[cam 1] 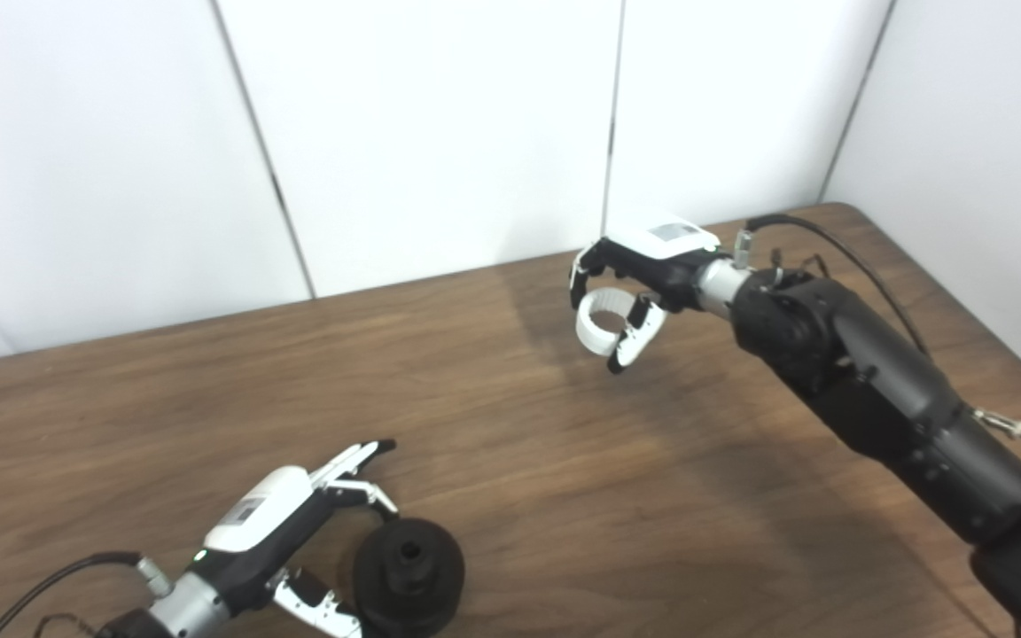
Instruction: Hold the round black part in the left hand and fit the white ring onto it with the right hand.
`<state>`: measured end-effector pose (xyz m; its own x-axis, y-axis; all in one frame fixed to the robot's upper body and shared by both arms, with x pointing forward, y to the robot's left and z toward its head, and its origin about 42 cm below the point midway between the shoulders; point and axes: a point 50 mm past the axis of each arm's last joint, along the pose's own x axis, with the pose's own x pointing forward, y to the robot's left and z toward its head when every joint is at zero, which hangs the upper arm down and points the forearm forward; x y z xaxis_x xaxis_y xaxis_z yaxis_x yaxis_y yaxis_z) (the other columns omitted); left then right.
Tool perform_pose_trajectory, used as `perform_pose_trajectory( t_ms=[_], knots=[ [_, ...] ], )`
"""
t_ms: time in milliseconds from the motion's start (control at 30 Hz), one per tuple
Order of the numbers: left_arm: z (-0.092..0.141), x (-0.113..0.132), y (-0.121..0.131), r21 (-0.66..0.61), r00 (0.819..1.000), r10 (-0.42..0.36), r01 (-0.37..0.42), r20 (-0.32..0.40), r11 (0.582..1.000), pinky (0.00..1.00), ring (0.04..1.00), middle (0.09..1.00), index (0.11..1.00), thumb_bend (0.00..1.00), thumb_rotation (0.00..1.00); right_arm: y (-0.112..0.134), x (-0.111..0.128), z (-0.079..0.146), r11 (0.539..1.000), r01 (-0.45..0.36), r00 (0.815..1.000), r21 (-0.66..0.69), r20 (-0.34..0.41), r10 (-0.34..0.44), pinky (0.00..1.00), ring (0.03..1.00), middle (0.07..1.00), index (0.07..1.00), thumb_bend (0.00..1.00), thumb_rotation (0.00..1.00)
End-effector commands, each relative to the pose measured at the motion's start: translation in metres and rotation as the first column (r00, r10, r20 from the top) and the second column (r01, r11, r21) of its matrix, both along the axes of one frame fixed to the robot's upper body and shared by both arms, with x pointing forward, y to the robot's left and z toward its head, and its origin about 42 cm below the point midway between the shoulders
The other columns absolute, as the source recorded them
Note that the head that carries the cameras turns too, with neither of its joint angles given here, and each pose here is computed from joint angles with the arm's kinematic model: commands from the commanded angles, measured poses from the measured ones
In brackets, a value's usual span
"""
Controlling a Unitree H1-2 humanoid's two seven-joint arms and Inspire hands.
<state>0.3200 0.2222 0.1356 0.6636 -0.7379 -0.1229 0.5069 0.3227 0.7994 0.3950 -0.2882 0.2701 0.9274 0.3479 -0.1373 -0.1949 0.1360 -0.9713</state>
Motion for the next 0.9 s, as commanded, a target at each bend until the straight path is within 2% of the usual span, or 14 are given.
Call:
perform_pose_trajectory(
  t_ms=[0, 400, 567, 867],
  knots=[
    [-0.023, -0.01, -0.005, 0.081, 0.995, -0.003, 0.012, -0.104, 0.997, 0.88, 1.0, 0.995, 0.556, 1.0, 0.24, 0.0, -0.002, 0.027, 1.0, -0.029, 0.997, 0.002, 0.075, 0.029, 0.66, 0.77, 0.776, 0.48, 0.52, 0.14],
    [-0.025, -0.008, -0.018, 0.072, 0.994, 0.013, -0.005, -0.109, 0.997, 0.9, 1.0, 0.994, 0.557, 1.0, 0.24, 0.019, -0.029, 0.034, 0.986, -0.162, 0.984, 0.044, 0.076, 0.159, 0.62, 0.756, 0.778, 0.481, 0.52, 0.13],
    [-0.026, -0.007, -0.025, 0.062, 0.993, 0.022, -0.015, -0.113, 0.998, 0.9, 1.0, 0.992, 0.554, 1.0, 0.23, 0.028, -0.04, 0.035, 0.977, -0.208, 0.976, 0.055, 0.072, 0.204, 0.65, 0.766, 0.782, 0.481, 0.52, 0.14],
    [-0.025, -0.005, -0.033, 0.059, 0.994, 0.025, -0.019, -0.11, 0.998, 0.88, 1.0, 0.999, 0.55, 1.0, 0.24, 0.051, -0.056, 0.035, 0.948, -0.306, 0.952, 0.087, 0.058, 0.302, 0.65, 0.764, 0.786, 0.48, 0.52, 0.14]
  ],
)
